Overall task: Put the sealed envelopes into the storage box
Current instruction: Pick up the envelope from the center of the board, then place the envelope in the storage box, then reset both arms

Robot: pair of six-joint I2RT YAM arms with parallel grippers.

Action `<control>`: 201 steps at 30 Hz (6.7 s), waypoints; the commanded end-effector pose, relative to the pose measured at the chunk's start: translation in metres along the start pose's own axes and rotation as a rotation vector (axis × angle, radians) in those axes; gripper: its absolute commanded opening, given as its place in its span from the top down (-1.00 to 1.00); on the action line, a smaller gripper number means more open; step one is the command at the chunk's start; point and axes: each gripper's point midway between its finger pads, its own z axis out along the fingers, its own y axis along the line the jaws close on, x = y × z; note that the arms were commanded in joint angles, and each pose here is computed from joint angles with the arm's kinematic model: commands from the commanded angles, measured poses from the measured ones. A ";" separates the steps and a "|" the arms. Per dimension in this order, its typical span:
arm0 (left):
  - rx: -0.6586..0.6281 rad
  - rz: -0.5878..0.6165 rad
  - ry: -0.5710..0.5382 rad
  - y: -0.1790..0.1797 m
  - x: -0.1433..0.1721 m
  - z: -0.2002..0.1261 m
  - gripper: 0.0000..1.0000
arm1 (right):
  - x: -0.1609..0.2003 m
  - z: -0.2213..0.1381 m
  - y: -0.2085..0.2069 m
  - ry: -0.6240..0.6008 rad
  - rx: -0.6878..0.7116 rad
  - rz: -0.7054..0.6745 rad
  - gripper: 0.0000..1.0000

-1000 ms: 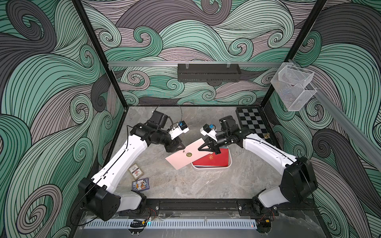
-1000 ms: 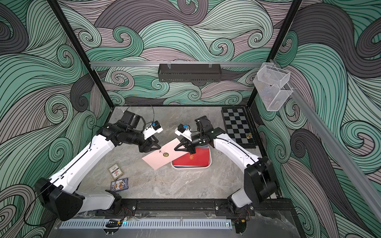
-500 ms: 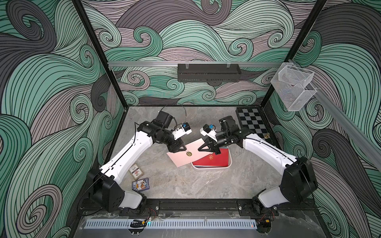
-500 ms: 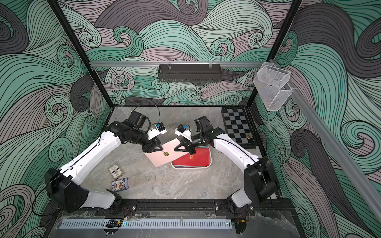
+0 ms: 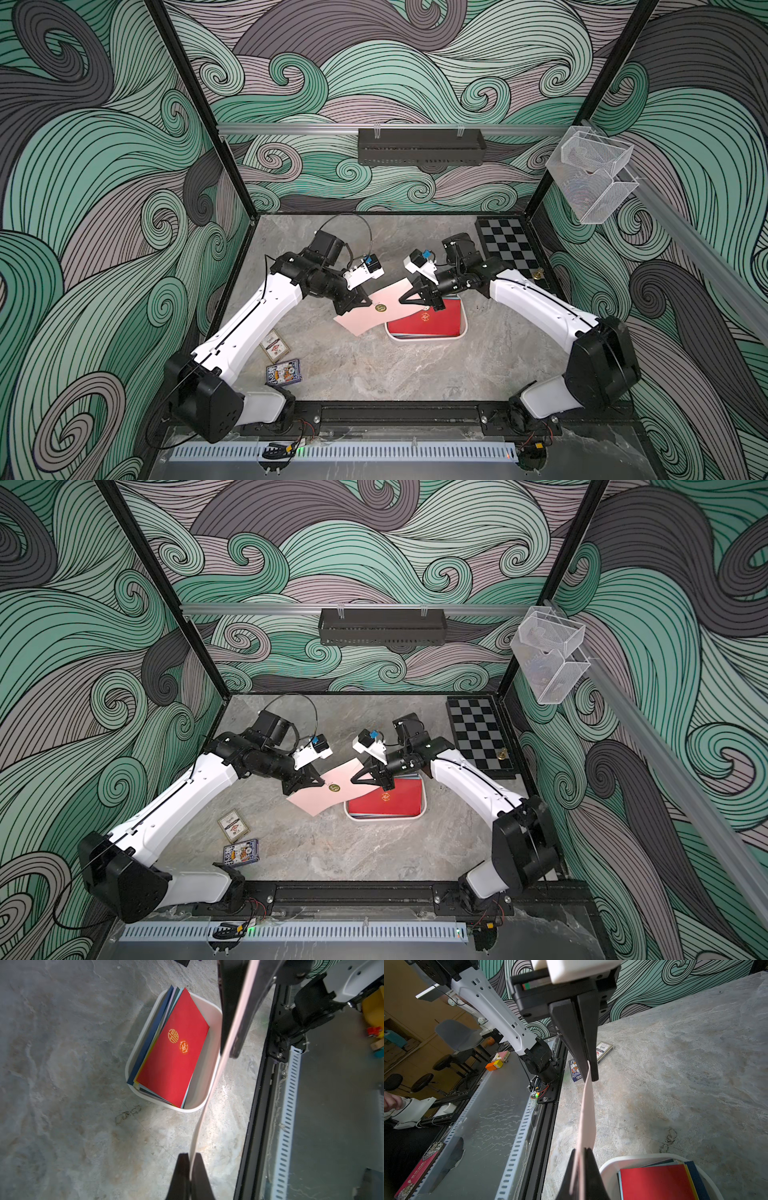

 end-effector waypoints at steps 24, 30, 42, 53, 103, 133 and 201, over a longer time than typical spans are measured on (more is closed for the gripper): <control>0.159 0.207 0.416 -0.011 -0.096 0.112 1.00 | 0.157 -0.215 -0.135 -0.596 1.043 0.959 -0.09; 0.133 0.230 0.451 -0.003 -0.094 0.132 1.00 | 0.154 -0.215 -0.133 -0.588 1.036 0.938 -0.09; 0.130 0.211 0.552 0.013 -0.068 0.162 1.00 | 0.153 -0.213 -0.134 -0.573 1.023 0.932 -0.09; 0.160 0.218 0.610 0.011 -0.051 0.181 1.00 | 0.151 -0.209 -0.134 -0.558 0.998 0.920 -0.09; -0.487 -0.660 -0.287 0.096 0.036 -0.030 0.08 | 0.073 0.041 -0.157 0.022 0.895 0.764 0.03; -1.053 -0.745 -0.412 0.144 0.089 -0.096 -0.82 | 0.017 -0.057 -0.105 -0.097 1.083 0.389 -0.23; -1.088 -0.661 -0.510 0.264 0.166 -0.037 -0.97 | 0.172 -0.242 -0.200 -0.339 1.564 0.268 -0.97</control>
